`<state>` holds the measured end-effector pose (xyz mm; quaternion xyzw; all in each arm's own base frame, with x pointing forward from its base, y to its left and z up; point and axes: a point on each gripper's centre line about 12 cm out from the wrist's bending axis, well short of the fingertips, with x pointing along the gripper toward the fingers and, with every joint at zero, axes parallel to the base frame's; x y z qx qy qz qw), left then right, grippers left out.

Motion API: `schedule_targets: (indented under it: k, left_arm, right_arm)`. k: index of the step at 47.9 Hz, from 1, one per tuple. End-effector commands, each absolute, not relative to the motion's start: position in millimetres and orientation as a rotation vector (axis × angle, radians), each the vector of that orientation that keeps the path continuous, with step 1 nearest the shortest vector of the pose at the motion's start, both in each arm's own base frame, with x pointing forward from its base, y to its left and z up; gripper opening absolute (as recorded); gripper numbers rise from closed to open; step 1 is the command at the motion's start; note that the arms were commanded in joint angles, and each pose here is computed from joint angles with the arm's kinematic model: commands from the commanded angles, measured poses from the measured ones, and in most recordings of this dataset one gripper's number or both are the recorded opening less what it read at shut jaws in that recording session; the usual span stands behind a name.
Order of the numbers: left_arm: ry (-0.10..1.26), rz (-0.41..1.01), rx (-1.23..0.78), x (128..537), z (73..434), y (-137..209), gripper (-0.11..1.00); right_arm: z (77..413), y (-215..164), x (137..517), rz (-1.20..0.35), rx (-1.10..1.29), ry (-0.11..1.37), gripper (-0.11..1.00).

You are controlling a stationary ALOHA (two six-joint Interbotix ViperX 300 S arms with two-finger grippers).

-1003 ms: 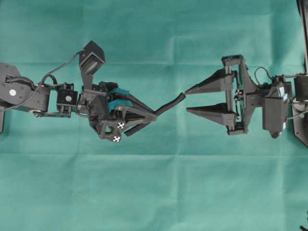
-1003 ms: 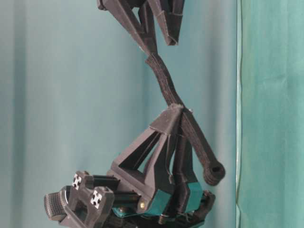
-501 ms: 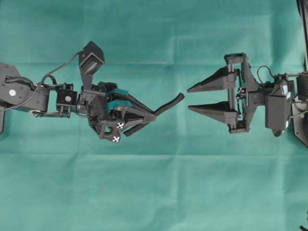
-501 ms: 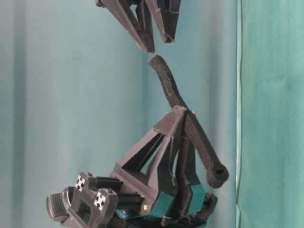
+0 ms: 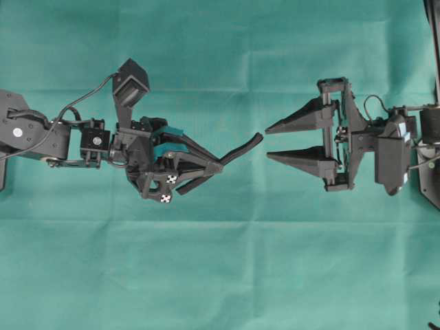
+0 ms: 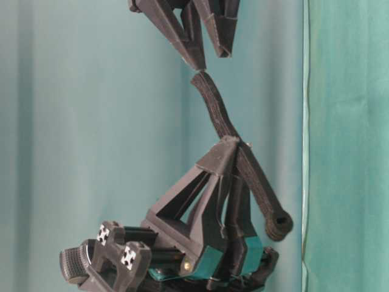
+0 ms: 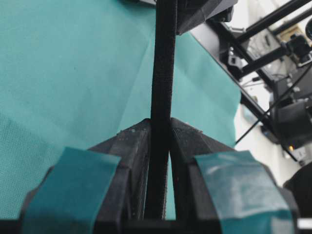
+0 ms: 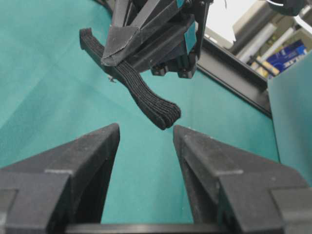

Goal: Peel off the Velcro with your right arm.
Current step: 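Align the right gripper jaws around the strip's free end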

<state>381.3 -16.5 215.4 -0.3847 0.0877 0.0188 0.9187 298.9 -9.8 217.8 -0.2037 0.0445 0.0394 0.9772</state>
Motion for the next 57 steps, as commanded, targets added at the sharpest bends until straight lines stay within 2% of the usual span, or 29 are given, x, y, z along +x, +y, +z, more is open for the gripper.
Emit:
schedule_targets:
  k: [1, 57]
  left_arm:
    - [0.143, 0.026, -0.791, 382.3, 226.4, -15.3, 0.1]
    - [0.142, 0.029, -0.792, 381.9, 226.4, -14.1, 0.1]
  right_arm:
    - [228.0, -10.1, 302.5, 0.072, -0.41, 0.052, 0.13]
    - [225.8, -6.5, 310.5, 0.087, -0.411, 0.06, 0.13]
